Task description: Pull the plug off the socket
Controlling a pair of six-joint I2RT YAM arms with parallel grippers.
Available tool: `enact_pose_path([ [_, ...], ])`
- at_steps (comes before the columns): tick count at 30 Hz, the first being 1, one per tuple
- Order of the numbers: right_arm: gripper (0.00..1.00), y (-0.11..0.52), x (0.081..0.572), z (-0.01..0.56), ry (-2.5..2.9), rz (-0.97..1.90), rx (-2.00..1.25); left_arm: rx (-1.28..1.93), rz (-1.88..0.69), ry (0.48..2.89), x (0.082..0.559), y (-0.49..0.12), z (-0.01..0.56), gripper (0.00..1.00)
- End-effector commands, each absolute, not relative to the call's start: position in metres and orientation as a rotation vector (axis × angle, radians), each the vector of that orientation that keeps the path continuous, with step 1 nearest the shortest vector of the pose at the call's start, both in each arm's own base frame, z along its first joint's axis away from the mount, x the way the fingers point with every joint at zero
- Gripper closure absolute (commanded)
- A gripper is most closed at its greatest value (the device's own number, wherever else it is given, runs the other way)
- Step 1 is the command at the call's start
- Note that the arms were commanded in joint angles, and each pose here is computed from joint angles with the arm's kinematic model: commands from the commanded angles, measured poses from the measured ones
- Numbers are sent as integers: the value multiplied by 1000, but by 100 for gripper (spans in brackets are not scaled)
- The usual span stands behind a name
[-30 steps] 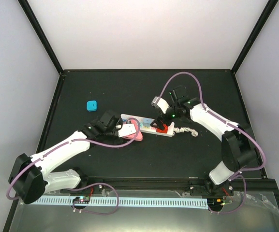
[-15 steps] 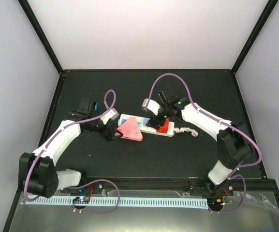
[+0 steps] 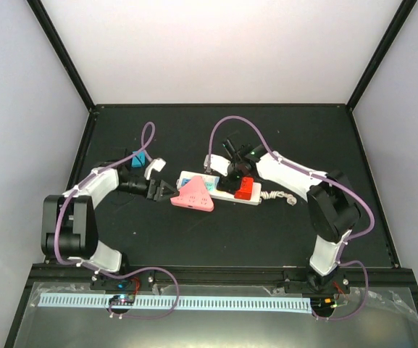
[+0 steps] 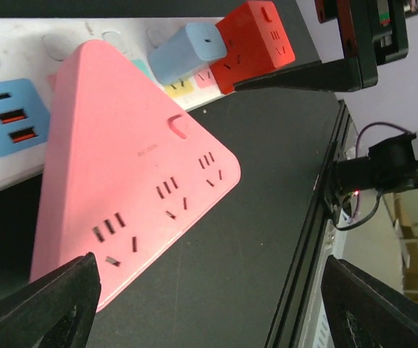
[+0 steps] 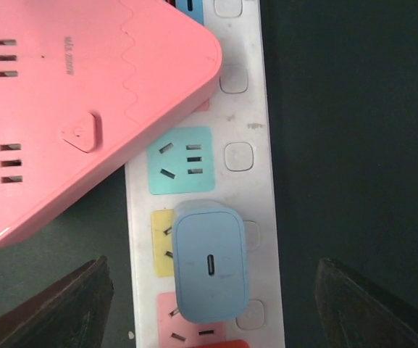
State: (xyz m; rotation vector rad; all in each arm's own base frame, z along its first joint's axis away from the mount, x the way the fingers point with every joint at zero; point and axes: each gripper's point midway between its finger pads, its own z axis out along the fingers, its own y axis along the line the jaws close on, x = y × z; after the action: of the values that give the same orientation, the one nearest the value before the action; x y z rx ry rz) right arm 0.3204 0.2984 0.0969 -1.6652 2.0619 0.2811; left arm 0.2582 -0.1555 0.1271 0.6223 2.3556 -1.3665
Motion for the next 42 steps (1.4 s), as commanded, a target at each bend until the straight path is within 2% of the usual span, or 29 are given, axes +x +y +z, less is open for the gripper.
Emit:
enact_pose_path([
  [1,22,300,327,98,2037,222,-1701,495,-1470,2329,272,-146,129,16],
  [7,28,300,328,94,2041,220,-1730,411,-1546,2377,279,-140,108,24],
  [14,31,301,334,86,2063,191,-1754,369,-1568,2420,280,-140,94,30],
  [22,33,303,337,79,2080,186,-1780,314,-1652,2456,280,-142,76,33],
  [42,48,304,335,64,2094,201,-1838,323,-1851,2466,266,-165,61,45],
])
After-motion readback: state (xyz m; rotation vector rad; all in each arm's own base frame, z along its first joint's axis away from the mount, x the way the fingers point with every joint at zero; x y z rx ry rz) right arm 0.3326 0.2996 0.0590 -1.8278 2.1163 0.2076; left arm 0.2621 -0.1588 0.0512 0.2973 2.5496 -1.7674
